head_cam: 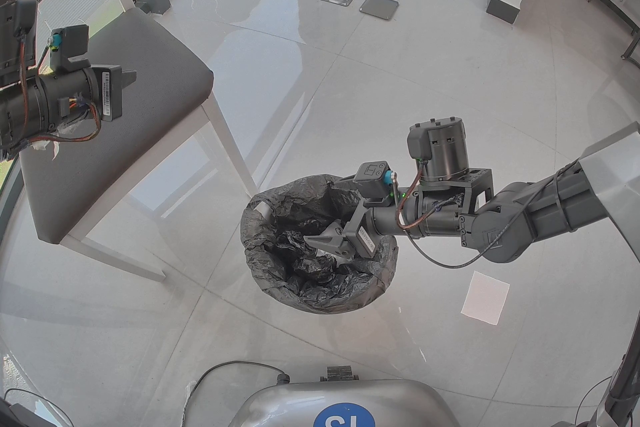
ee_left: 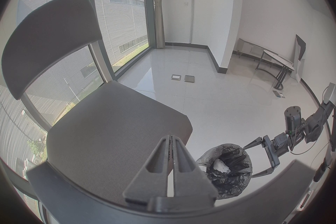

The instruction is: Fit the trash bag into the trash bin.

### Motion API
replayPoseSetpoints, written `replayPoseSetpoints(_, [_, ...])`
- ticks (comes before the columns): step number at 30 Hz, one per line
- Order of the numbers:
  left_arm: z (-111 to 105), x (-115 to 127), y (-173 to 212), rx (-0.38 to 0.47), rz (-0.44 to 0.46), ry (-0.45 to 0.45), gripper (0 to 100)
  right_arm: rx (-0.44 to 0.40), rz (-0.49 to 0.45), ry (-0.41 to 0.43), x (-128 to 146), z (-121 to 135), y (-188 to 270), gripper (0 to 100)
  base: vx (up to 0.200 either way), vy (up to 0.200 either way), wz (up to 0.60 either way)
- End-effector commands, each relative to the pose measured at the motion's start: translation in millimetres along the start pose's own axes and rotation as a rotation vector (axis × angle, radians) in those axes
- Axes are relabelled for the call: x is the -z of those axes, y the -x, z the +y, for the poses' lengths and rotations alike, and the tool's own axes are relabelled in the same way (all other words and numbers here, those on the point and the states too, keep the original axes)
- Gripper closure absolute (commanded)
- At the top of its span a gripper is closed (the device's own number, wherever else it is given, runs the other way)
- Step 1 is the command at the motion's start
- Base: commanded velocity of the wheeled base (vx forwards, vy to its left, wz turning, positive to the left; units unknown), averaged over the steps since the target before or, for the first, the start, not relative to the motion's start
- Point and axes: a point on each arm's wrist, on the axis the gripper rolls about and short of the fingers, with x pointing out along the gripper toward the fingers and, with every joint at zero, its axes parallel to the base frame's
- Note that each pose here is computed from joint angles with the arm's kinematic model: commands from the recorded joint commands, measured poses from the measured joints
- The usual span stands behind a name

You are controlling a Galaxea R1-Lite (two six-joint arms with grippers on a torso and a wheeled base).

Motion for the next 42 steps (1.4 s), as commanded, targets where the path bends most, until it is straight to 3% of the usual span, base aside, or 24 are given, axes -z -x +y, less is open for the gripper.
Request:
replayPoseSetpoints(1, [-1, 4, -2, 0.005, 0.013, 0.000, 100, 0.022, -0.002, -0.008, -1, -7, 4, 0, 0.000, 0.000, 0.00])
replayPoseSetpoints(5, [-5, 8, 0, 0.020, 0.031, -0.002, 100, 0.125, 0.015, -0.019, -9, -20, 25, 0, 0.000, 0.000, 0.00])
replayPoseSetpoints(7, [-17, 13, 4, 0.072, 0.053, -0.012, 100, 0.329, 0.104, -0.045, -11, -35, 46, 0, 0.000, 0.000, 0.00])
replayPoseSetpoints(8, [-18, 13, 4, 0.075, 0.052, -0.012, 100, 0.340, 0.109, -0.047, -11, -36, 47, 0, 0.000, 0.000, 0.00])
replayPoseSetpoints(9, [-29, 15, 10, 0.133, 0.078, -0.014, 100, 0.446, 0.164, -0.070, -15, -44, 66, 0, 0.000, 0.000, 0.00])
replayPoseSetpoints(13, [-55, 22, 21, 0.326, 0.198, 0.030, 100, 0.492, 0.260, -0.123, -24, -45, 111, 0, 0.000, 0.000, 0.00])
replayPoseSetpoints(17, [-59, 29, 15, 0.341, 0.319, 0.030, 100, 0.573, 0.389, -0.166, -30, -36, 145, 0, 0.000, 0.000, 0.00])
replayPoseSetpoints(20, [-59, 27, 14, 0.341, 0.345, 0.028, 100, 0.602, 0.392, -0.192, -33, -35, 153, 0, 0.000, 0.000, 0.00])
replayPoseSetpoints(21, [-50, 19, 17, 0.315, 0.381, 0.034, 100, 0.657, 0.372, -0.250, -39, -29, 171, 0, 0.000, 0.000, 0.00])
replayPoseSetpoints(27, [-30, -22, 65, 0.271, 0.437, 0.046, 100, 0.775, 0.308, -0.265, -59, -11, 233, 0, 0.000, 0.000, 0.00])
replayPoseSetpoints(29, [-19, -40, 104, 0.239, 0.445, 0.085, 100, 0.842, 0.225, -0.301, -67, 1, 271, 0, 0.000, 0.000, 0.00])
replayPoseSetpoints(33, [-5, -53, 174, 0.174, 0.302, 0.209, 100, 0.917, 0.050, -0.326, -75, 41, 335, 0, 0.000, 0.000, 0.00])
replayPoseSetpoints(36, [7, -46, 226, 0.029, 0.188, 0.221, 100, 0.963, -0.061, -0.303, -68, 81, 385, 0, 0.000, 0.000, 0.00])
replayPoseSetpoints(40, [15, -24, 286, -0.182, 0.082, 0.229, 100, 1.027, -0.125, -0.296, -43, 136, 437, 0, 0.000, 0.000, 0.00])
replayPoseSetpoints(42, [15, -17, 300, -0.219, 0.060, 0.235, 100, 1.042, -0.130, -0.297, -33, 152, 450, 0, 0.000, 0.000, 0.00])
